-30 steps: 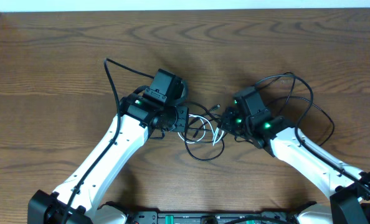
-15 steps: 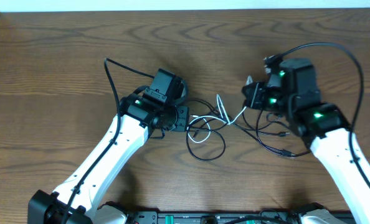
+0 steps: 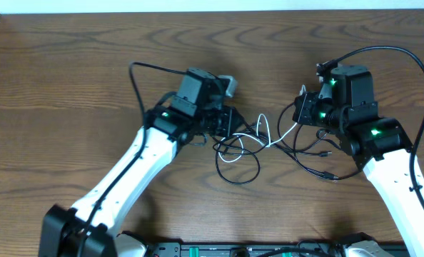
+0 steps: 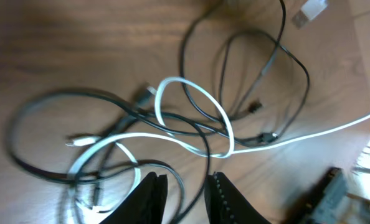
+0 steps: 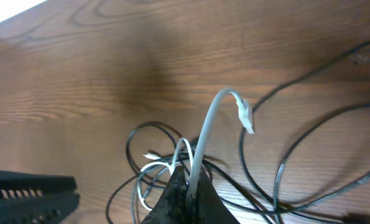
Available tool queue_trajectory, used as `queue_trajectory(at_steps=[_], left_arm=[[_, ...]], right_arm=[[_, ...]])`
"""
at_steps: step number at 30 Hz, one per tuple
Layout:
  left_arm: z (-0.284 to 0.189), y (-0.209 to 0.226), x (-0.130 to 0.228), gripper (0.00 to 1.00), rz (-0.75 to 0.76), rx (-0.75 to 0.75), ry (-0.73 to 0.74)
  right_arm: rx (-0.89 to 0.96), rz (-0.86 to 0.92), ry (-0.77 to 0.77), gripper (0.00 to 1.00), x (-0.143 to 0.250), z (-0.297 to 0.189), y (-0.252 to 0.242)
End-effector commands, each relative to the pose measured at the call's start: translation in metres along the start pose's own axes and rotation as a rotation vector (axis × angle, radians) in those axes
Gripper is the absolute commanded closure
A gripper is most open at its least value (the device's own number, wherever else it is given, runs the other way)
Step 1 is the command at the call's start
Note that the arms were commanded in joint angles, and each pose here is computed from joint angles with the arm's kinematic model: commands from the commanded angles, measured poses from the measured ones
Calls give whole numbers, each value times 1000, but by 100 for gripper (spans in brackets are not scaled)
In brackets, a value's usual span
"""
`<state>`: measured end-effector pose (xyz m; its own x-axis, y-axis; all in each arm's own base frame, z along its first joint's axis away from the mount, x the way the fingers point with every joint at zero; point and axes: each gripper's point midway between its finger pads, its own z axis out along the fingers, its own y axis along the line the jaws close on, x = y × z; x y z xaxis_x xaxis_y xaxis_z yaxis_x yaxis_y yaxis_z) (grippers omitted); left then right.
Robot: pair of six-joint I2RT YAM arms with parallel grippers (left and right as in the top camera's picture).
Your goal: Untangle cables
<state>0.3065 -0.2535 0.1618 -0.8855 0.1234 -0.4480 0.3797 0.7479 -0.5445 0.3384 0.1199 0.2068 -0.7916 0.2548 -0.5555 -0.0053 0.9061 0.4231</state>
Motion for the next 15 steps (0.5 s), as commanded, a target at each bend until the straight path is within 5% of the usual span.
queue_trajectory(at_steps=[1,15], left_arm=[[30,-12,22,73,-79,69,109],[93,-45,45,66,-152,161,193]], right_arm=[[26,-19,-39,99,-10,-8,-2],[55,-15,-22,99,-5,-8,-8]])
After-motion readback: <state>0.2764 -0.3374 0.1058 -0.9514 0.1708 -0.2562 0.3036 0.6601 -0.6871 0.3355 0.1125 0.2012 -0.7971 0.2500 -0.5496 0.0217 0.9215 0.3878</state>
